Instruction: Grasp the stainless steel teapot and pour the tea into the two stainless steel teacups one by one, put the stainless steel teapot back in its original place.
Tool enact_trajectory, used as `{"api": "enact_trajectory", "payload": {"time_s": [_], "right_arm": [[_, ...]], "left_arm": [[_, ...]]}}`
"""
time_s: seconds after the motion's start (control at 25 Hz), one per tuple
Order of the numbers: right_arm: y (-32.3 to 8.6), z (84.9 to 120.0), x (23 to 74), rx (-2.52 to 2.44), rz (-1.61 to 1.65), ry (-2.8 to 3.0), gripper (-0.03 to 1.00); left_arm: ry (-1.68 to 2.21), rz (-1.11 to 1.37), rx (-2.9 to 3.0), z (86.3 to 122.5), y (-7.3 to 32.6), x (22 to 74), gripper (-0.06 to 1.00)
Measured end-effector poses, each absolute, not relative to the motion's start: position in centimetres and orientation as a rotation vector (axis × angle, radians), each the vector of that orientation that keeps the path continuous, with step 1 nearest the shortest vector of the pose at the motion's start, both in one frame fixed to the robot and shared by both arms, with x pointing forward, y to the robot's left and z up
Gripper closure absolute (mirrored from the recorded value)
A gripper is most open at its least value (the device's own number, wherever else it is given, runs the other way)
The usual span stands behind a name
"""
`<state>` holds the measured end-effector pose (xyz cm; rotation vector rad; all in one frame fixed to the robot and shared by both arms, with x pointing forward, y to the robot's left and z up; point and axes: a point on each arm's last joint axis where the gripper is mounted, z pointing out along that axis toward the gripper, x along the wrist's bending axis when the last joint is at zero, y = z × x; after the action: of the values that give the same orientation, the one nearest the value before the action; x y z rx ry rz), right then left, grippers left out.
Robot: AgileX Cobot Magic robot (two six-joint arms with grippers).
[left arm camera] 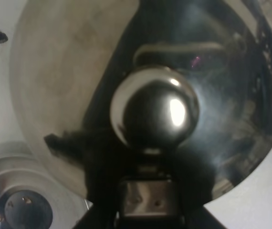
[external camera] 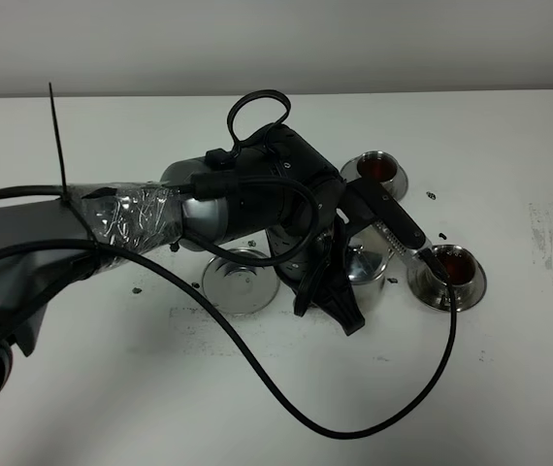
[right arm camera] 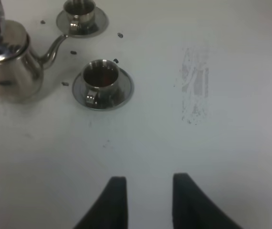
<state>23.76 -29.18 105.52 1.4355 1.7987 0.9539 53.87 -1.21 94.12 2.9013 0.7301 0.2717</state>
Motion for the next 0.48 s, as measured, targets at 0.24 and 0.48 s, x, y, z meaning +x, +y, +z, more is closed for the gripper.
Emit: {"api": "enact_trajectory", "payload": {"time_s": [0.24,0.48], "right_arm": [[-29.2,105.5,23.8,1.435,0.954,1.799,0.74],[-29.2,105.5,23.8,1.435,0.954,1.799,0.74]], "left_arm": [[0.743,0.294,2.860,96.6,-0.7,53.6,0.77],[0.819,0.304,2.829,98.0,1.6,53.4,0.77]]}}
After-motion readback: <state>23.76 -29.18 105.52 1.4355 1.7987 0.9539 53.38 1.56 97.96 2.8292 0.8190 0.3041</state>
